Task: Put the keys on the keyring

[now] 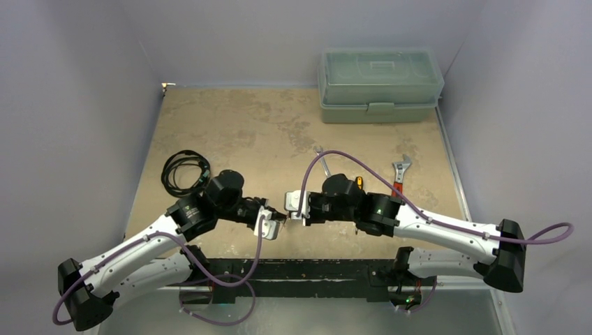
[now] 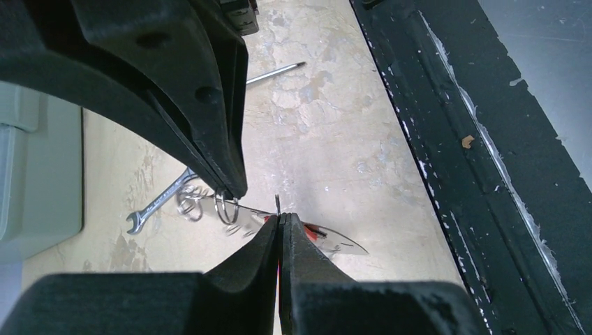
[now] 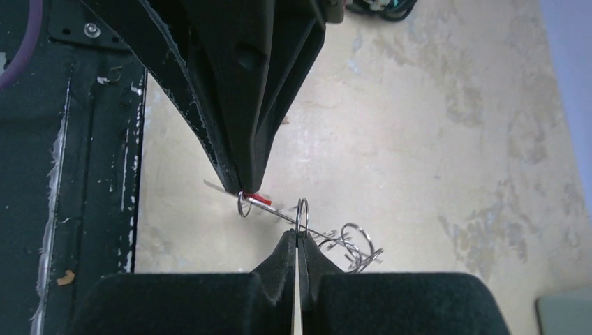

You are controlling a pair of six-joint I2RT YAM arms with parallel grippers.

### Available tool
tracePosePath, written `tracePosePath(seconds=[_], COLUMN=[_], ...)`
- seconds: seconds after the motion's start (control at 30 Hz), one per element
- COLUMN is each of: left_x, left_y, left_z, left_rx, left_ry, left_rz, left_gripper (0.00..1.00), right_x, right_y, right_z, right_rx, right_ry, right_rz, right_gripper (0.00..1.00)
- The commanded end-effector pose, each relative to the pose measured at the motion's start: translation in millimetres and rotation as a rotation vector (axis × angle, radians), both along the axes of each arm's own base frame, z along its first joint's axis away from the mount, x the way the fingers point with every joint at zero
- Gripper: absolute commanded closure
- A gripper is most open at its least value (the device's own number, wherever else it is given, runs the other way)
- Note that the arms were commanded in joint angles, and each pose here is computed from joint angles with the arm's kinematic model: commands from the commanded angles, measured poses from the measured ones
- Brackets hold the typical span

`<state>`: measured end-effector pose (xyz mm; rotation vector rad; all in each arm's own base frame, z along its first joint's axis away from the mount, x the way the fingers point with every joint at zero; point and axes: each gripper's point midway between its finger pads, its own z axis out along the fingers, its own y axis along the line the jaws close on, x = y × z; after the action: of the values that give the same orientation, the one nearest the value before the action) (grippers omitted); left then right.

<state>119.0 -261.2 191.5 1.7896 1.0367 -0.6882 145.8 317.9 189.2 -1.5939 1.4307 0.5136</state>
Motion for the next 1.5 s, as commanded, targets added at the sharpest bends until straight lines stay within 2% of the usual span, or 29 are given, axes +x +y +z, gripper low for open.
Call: tracePosePath(seconds=[0.0, 0.2, 0.37, 0.47, 0.57, 0.67, 0.8, 0.93, 1.03, 1.1, 1.23, 1.37, 1.4, 1.43, 1.47], left_x=[-1, 14, 10, 15, 30, 54, 64, 70, 68, 71, 72, 74, 74, 77, 80], left_y=[-5, 9, 7, 7, 10, 11, -1, -6, -1, -2, 2, 5, 8, 11, 14], left_z=[22, 53, 73, 64, 48, 32, 6, -52, -92, -99, -106, -109, -108, -102, -92], left_rx=[-0.072, -0.111, -0.163, -0.135, -0.091, -0.103, -0.13, -0.081, -0.045, -0.07, -0.055, -0.03, -0.014, -0.016, -0.034], left_ry=[-0.025, -0.098, -0.089, -0.047, 0.018, 0.127, 0.353, 0.594, 0.685, 0.699, 0.705, 0.708, 0.698, 0.677, 0.646], left_rz=[-0.007, 0.127, 0.124, 0.16, 0.278, 0.48, 0.63, 0.808, 0.902, 0.918, 0.953, 0.986, 0.999, 1.009, 1.011], left_gripper=[1.0, 1.0, 1.0, 1.0, 1.0, 1.0, 1.0, 1.0, 1.0, 1.0, 0.89, 0.61, 0.44, 0.34, 0.3], right_x=[5, 10, 10, 9, 13, 20, 20, 16, 13, 12, 9, 7, 7, 6, 6], right_y=[7, -6, -13, -16, -21, -32, -44, -53, -56, -57, -56, -54, -54, -53, -53], right_z=[27, 26, 43, 48, 44, 38, 36, 42, 45, 45, 42, 40, 40, 40, 41], right_rx=[0.083, 0.03, 0.05, 0.049, 0.034, 0.016, 0.023, 0.065, 0.08, 0.081, 0.083, 0.095, 0.098, 0.101, 0.102], right_ry=[-0.119, -0.187, -0.259, -0.261, -0.242, -0.225, -0.21, -0.21, -0.21, -0.21, -0.197, -0.193, -0.192, -0.192, -0.191], right_rz=[0.046, 0.043, 0.06, 0.058, 0.013, -0.067, -0.12, -0.131, -0.132, -0.13, -0.117, -0.105, -0.102, -0.098, -0.094], right_gripper=[1.0, 1.0, 1.0, 1.0, 1.0, 1.0, 1.0, 1.0, 1.0, 1.0, 1.0, 1.0, 1.0, 1.0, 1.0])
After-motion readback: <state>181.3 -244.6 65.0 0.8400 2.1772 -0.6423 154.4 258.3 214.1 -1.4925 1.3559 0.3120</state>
